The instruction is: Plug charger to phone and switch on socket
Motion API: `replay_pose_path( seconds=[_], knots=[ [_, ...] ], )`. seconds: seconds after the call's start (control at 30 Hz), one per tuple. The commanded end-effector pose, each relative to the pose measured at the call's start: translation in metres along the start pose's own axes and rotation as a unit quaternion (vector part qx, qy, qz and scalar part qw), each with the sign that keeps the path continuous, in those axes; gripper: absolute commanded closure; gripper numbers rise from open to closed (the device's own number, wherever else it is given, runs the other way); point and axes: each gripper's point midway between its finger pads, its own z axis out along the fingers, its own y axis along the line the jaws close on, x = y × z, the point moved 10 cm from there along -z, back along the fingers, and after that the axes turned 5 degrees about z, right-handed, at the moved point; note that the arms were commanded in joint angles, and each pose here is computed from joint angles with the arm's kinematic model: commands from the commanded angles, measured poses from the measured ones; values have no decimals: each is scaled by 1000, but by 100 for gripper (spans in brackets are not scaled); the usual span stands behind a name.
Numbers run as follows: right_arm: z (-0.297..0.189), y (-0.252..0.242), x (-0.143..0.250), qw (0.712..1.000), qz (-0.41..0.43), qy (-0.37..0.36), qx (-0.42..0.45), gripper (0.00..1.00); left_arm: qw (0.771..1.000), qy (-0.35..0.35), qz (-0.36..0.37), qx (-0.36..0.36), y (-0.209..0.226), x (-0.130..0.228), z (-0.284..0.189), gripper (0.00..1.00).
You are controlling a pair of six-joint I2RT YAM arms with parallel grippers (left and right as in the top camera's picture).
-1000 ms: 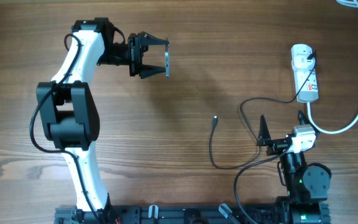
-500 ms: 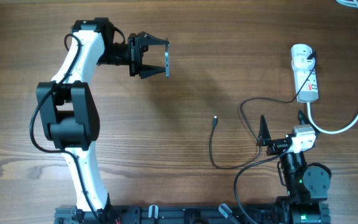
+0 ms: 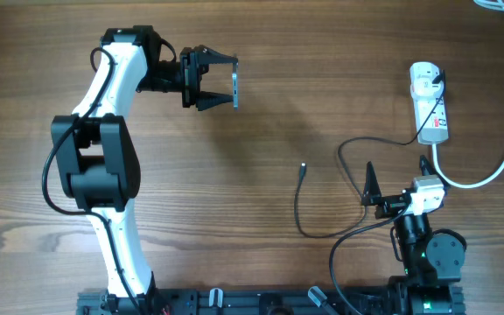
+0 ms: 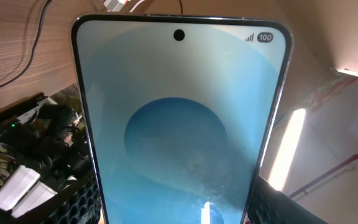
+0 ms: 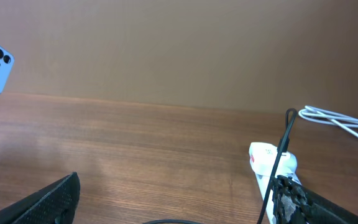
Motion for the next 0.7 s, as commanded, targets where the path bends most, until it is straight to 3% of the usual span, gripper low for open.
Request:
replay_pose_path(
  seconds=[0.0, 0.67],
  knots=[
    [0, -1, -1, 1000, -1, -3, 7, 0, 999, 11, 26, 26, -14, 17, -3, 31],
    [0, -1, -1, 1000, -1, -3, 7, 1, 999, 11, 26, 26, -14, 17, -3, 31]
  ],
)
